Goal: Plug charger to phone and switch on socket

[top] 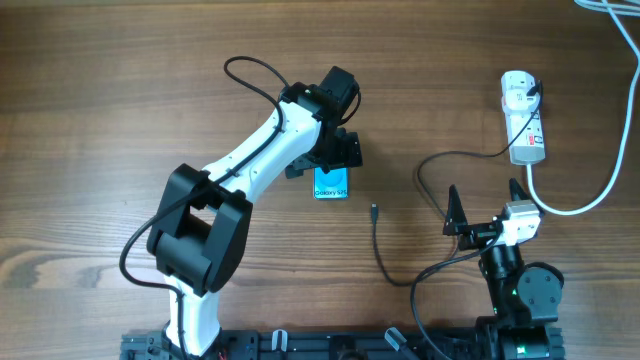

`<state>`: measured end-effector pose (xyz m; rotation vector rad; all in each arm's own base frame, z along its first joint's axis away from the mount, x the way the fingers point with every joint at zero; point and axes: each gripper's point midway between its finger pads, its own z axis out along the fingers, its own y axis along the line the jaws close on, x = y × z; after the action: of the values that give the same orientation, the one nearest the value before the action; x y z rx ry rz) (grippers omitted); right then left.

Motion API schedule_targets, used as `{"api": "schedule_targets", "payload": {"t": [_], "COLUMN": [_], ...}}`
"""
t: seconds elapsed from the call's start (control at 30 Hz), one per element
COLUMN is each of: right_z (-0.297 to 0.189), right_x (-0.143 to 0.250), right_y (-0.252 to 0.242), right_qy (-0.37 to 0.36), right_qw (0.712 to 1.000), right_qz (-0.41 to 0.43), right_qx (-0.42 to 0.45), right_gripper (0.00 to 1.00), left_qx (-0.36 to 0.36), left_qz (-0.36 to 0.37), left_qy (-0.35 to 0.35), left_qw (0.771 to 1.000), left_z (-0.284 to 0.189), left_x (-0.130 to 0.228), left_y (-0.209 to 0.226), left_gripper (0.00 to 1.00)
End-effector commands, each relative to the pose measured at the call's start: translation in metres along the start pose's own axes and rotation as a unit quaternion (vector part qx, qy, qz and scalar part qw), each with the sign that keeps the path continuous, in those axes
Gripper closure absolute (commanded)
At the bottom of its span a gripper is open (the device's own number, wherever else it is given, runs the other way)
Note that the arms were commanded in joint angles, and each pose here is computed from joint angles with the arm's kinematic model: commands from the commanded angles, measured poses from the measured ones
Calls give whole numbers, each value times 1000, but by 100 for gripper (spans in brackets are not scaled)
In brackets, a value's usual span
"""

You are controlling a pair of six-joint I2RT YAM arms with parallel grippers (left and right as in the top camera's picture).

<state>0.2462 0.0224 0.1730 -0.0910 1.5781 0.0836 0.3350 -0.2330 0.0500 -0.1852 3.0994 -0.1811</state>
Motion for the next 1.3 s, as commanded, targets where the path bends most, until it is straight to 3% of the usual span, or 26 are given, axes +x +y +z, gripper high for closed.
{"api": "schedule_targets", "payload": {"t": [0.0,1.27], "right_z": [0,0], "right_x": [-1,-1], "right_y": [-3,-3], "right_qy": [-4,-4], "right_qw": [1000,1000], "right_qz": [4,3], "right_qx": [7,7], "right_gripper": [0,0], "left_qx": [-12,8], "left_qz": [-4,-3], "left_qy": [2,-8], "left_qw": [1000,1000], "left_z": [7,7], "left_x": [2,-4], "left_y": [3,-6], "left_gripper": [0,0]}}
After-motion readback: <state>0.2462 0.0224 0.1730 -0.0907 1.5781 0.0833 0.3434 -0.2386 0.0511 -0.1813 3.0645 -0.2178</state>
